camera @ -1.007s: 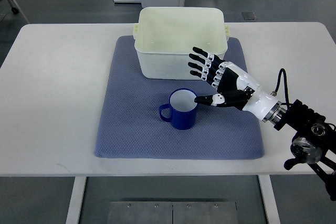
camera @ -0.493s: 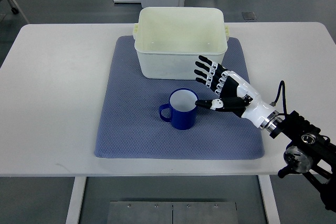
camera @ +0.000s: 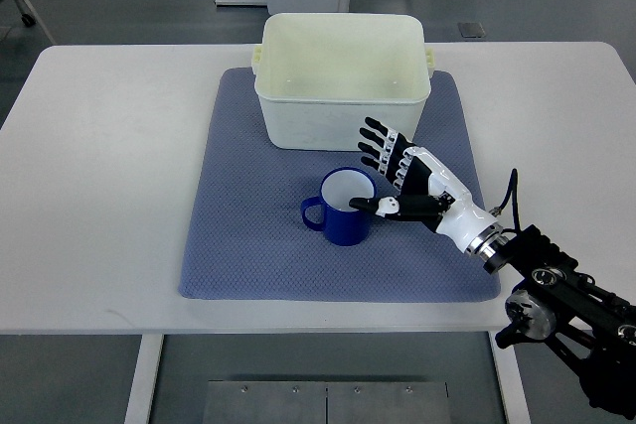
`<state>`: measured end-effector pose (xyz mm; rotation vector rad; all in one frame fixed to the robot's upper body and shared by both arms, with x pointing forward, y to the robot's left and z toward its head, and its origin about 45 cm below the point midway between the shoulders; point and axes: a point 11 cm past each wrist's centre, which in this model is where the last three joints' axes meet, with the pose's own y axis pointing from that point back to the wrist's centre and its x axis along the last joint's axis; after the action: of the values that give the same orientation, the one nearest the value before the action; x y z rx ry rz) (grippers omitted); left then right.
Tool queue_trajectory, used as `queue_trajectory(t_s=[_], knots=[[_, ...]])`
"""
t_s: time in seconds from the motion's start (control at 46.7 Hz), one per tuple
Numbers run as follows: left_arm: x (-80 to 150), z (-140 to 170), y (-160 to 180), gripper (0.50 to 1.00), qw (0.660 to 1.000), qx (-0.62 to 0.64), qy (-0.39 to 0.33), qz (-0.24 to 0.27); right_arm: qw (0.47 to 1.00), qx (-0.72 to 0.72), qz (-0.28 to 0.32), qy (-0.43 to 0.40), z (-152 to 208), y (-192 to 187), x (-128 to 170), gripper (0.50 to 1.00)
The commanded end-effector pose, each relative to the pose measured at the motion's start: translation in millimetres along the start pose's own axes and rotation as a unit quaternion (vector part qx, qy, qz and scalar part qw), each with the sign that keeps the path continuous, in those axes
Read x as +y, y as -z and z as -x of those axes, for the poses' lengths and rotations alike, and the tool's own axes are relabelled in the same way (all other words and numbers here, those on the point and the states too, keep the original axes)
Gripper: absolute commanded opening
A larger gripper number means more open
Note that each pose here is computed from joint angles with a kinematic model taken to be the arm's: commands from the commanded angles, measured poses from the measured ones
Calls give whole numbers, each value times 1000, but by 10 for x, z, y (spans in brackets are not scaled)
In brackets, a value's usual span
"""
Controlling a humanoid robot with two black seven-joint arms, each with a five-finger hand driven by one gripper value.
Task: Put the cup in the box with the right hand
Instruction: 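Lower the right hand beside the mug, fingers around its body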
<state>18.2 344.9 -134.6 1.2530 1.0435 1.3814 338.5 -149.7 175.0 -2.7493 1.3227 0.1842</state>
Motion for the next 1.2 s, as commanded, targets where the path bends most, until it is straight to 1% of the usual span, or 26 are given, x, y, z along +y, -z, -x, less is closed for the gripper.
queue_trajectory(t_s=[0.0, 0.257, 0.45, 0.621, 1.179], knots=[[0, 2, 1, 1000, 1000, 0, 0, 0, 1000, 0, 1, 0, 46, -37, -14, 1000], [0, -3, -7, 1000, 1000, 0, 0, 1, 1000, 1, 2, 3, 139, -112, -103, 1000], [0, 3, -6, 1000, 1000, -1, 0, 1, 1000, 6, 5, -13, 103, -153, -135, 1000], [0, 2, -8, 1000, 1000, 1, 0, 1, 1000, 10, 1, -2, 174, -202, -160, 998], [0, -3, -6, 1000, 1000, -1, 0, 0, 1000, 17, -3, -1, 165, -289, -125, 998]])
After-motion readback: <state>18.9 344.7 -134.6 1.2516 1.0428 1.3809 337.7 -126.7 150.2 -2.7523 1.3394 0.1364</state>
